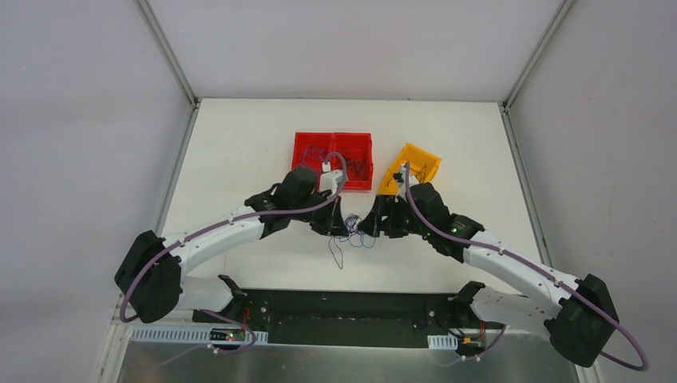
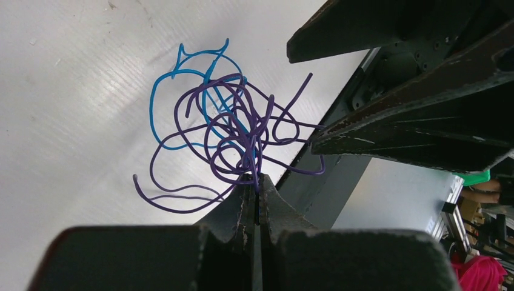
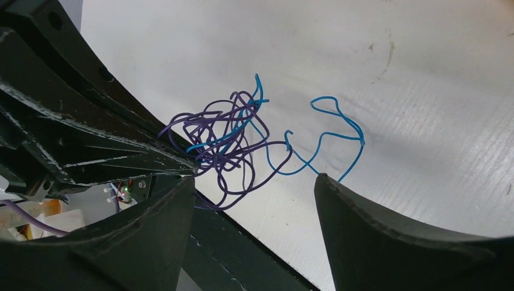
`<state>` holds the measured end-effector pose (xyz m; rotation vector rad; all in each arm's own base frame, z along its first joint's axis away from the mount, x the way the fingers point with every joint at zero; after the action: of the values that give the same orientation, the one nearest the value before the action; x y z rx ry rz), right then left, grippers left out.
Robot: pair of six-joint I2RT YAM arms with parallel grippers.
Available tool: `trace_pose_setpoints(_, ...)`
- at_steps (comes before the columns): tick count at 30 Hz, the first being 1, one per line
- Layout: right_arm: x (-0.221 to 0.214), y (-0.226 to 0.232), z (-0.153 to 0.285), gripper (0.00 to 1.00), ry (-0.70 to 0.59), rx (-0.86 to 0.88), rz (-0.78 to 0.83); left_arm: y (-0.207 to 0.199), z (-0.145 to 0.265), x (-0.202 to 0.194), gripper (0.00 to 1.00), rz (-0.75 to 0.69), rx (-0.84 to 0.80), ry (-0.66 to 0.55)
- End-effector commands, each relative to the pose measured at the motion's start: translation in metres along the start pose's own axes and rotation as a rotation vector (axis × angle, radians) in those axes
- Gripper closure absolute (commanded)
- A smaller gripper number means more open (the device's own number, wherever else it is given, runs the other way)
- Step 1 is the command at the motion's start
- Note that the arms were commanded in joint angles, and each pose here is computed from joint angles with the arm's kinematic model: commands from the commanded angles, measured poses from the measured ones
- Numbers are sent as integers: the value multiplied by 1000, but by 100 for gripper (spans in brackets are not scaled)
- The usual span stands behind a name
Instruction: Untangle the cables
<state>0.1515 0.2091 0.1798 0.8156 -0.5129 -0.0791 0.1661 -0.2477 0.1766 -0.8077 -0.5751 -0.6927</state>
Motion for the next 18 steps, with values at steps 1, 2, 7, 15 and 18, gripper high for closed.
trace_pose_setpoints(1,5,6,1,25,-38,52,2,-8,9,10,100,-44,-37,-74)
trace_pose_setpoints(2,4,3,2,25,-50,52,3,-8,10,11,100,-43,-32,-77)
trace_pose_setpoints(7,-2,-13,11,3,-136,78,14,-10,13,13,100,-37,-21,-78)
trace_pose_setpoints(15,-16,-41,17,1,-245,115,-12,-13,27,19,100,-47,24,-56)
trace_pose_setpoints(18,-19,-43,19,1,-261,151,1,-16,34,21,100,-55,31,-51)
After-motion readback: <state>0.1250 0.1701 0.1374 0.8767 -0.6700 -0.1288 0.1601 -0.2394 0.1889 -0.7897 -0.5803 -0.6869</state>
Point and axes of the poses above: each gripper's point midway between its finger pads, its own z axis back along the fingers, its own y axis along the line the jaws close on, x = y × z, the point moved 7 cm from there along z, back along the fingers, and after that the axes turned 14 degrees about -z, right-handed, at the moved point
